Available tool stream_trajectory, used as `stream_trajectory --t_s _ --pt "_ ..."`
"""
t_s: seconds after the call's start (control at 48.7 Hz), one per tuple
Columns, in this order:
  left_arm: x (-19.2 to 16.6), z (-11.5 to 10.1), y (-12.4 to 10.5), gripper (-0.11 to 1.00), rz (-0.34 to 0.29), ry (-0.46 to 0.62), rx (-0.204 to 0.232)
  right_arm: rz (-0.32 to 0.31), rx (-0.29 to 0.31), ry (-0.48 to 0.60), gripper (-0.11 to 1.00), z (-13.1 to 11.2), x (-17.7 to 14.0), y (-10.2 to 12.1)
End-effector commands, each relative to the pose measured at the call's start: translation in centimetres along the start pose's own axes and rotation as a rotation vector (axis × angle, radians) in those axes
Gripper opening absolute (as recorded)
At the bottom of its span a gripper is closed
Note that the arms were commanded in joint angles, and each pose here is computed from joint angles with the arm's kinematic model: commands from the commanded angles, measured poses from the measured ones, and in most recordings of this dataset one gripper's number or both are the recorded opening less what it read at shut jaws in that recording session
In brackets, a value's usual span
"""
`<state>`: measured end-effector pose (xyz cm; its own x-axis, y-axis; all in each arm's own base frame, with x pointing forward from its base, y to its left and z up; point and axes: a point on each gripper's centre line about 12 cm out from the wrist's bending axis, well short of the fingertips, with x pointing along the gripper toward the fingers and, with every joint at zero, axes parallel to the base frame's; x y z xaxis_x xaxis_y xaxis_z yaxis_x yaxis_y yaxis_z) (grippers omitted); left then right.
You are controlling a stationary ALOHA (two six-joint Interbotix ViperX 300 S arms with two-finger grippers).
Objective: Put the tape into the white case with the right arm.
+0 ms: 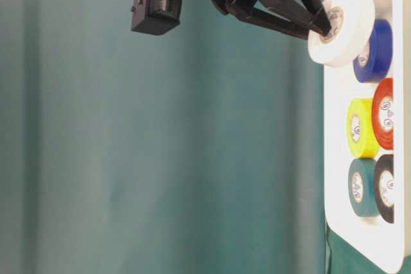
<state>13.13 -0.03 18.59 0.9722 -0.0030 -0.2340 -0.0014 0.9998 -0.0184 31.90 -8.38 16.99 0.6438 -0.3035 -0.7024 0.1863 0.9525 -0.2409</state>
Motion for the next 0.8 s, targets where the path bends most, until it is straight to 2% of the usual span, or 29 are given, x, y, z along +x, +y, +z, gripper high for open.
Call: stream_trajectory --t_s 0.0,0.082,0.205,0.226,0.329,0.534,0.781 --pt "0.0 0.6 0.0 0.0 0.0 -0.015 0.0 -0.006 0.008 -0.017 0.11 0.5 -0.3 -0.2" --pt "0.0 0.6 0.0 0.0 0.001 -0.015 0.0 -0.007 0.007 -0.008 0.31 0.3 -0.3 -0.2" --pt "0.0 0.6 0.0 0.0 0.001 -0.017 0.0 -0.003 0.005 -0.004 0.69 0.0 -0.3 -0.1" --pt "0.0 0.6 0.0 0.0 0.001 -0.015 0.0 -0.002 0.005 -0.003 0.71 -0.1 -0.2 -0.1" --pt "0.0 0.6 0.0 0.0 0.0 -0.015 0.0 0.0 0.005 -0.006 0.64 0.0 -0.2 -0.1" --pt "0.0 0.5 0.0 0.0 0.001 -0.014 0.0 -0.004 0.006 -0.007 0.64 -0.5 -0.8 -0.1" --pt "0.0 0.5 0.0 0.0 0.001 -0.014 0.0 -0.004 0.016 -0.024 0.64 -2.9 -3.4 -0.1"
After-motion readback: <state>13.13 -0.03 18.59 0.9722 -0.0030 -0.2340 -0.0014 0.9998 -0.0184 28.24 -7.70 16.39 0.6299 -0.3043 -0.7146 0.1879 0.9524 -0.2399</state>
